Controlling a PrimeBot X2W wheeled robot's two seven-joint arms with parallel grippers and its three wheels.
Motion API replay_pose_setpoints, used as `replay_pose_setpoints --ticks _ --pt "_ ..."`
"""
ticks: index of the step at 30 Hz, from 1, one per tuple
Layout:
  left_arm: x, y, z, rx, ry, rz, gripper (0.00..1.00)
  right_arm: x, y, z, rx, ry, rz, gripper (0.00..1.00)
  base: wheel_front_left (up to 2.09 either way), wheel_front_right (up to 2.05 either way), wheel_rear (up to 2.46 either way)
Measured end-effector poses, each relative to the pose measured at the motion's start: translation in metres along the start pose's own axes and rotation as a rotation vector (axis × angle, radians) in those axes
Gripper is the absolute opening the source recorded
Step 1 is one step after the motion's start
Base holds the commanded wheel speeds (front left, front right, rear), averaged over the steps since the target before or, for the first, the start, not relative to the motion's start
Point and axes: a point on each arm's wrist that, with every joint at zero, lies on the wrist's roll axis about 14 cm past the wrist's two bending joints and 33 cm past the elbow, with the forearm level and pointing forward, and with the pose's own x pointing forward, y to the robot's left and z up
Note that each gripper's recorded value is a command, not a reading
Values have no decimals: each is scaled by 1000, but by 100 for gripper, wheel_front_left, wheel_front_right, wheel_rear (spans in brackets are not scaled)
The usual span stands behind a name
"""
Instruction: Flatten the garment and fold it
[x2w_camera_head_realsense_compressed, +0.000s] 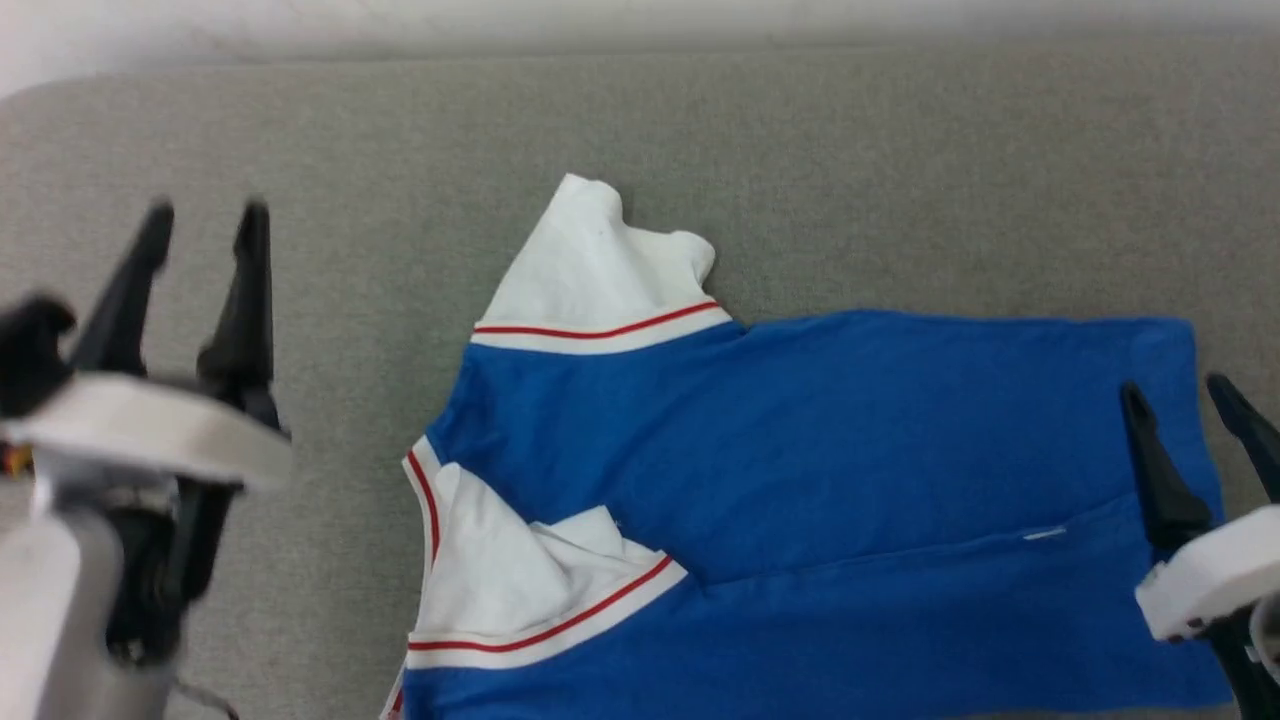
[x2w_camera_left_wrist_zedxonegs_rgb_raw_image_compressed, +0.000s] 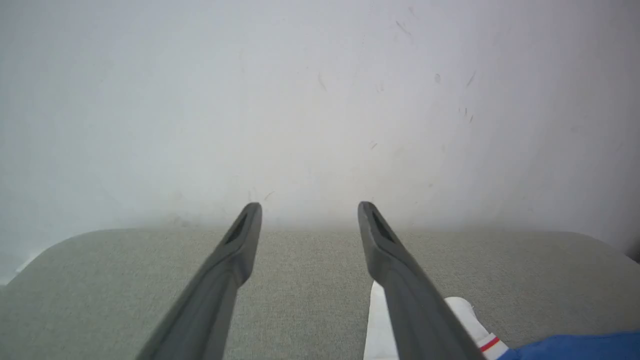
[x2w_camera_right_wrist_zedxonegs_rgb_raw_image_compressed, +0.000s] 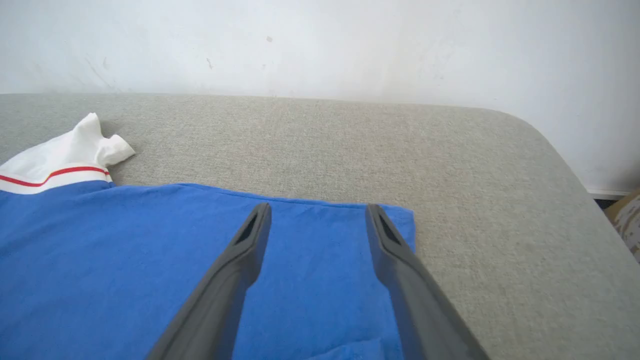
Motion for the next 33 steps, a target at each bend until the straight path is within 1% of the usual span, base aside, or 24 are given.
replay_pose_setpoints --ticks 1,2,6,9,12,15,18,25,31,32,33 --pt "0 0 0 0 0 0 100 0 0 0 0 0 0 100 0 0 0" --pt "25 -12 4 68 6 -70 100 9 6 0 -4 -4 16 100 0 0 0" --pt "71 -32 -11 145 85 -181 100 29 16 -3 -8 -1 51 100 0 0 0" --pt "95 -45 -41 182 201 -262 100 41 19 -8 -10 6 63 100 0 0 0" --pt "107 -56 -81 215 352 -340 100 50 20 -18 -12 29 67 100 0 0 0" --pt "109 -62 -121 220 498 -390 100 54 15 -30 -11 62 55 100 0 0 0" --pt "110 -67 -150 208 595 -422 100 57 10 -40 -11 89 40 100 0 0 0" --pt "119 -77 -180 156 656 -457 100 57 0 -60 -5 140 9 100 0 0 0" --pt "115 -88 -207 130 735 -500 100 55 -9 -71 -5 173 -17 100 0 0 0" --pt "116 -87 -208 137 738 -503 91 54 -10 -72 -5 174 -20 100 0 0 0" --pt "116 -87 -210 147 745 -505 39 54 -11 -72 -6 173 -23 100 0 0 0"
